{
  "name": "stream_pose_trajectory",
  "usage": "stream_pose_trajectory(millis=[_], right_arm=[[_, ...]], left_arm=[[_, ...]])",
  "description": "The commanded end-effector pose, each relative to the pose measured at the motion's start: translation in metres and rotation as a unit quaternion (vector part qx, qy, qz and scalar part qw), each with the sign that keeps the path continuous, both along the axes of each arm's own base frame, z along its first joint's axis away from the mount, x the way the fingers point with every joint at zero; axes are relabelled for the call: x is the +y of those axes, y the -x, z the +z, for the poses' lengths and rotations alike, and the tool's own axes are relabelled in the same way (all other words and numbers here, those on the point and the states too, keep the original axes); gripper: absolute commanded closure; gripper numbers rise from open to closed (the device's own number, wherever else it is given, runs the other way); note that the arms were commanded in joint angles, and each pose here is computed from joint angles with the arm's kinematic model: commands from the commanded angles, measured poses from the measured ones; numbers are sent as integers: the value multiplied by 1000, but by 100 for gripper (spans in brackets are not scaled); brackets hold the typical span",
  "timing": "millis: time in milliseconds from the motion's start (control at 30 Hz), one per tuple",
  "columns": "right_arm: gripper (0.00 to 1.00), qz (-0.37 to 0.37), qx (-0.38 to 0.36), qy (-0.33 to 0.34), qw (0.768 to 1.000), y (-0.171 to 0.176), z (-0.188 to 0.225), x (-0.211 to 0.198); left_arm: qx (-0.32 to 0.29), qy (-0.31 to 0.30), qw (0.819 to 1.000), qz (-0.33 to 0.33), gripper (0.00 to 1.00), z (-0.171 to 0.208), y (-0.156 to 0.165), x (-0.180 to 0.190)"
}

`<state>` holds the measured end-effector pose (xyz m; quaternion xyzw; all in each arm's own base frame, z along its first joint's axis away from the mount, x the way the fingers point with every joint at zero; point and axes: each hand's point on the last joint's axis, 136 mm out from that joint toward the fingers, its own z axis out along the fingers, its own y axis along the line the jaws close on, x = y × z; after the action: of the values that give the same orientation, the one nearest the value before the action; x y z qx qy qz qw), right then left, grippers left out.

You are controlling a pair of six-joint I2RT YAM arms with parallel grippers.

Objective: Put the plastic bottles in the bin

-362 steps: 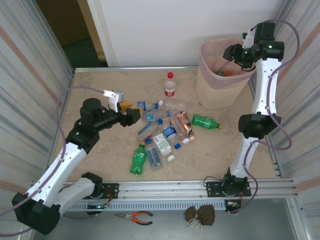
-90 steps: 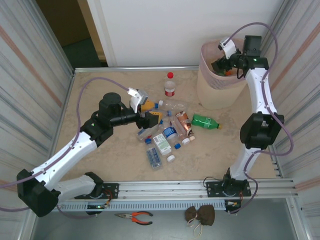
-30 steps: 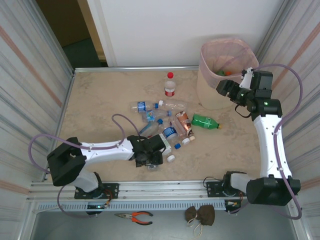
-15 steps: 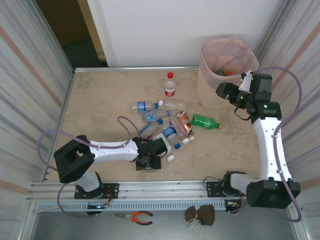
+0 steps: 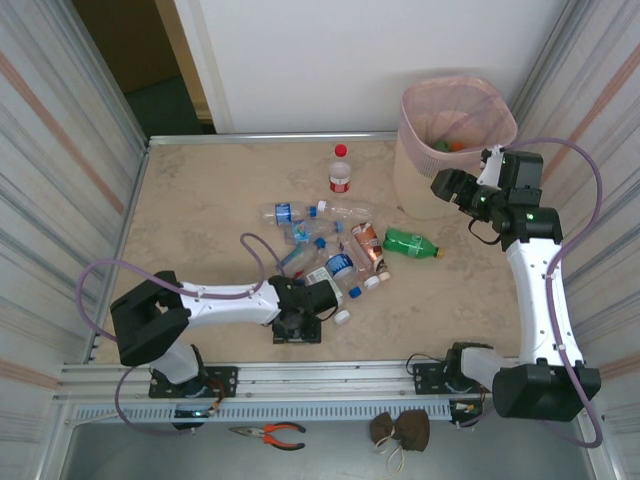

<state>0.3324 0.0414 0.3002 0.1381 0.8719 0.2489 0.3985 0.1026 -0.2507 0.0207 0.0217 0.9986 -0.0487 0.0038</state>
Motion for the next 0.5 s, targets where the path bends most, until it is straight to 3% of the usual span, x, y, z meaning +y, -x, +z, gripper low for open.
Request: stream_pose_trajectory(millis=[0, 467], right_arm=[[25, 4, -9, -8, 1000, 5, 7, 5], [25, 3, -16, -14, 1000, 10, 15, 6]], left_arm=[[5, -18, 1000, -11, 39, 2, 3, 4], [-31, -5, 999, -22, 45, 25, 1, 5]])
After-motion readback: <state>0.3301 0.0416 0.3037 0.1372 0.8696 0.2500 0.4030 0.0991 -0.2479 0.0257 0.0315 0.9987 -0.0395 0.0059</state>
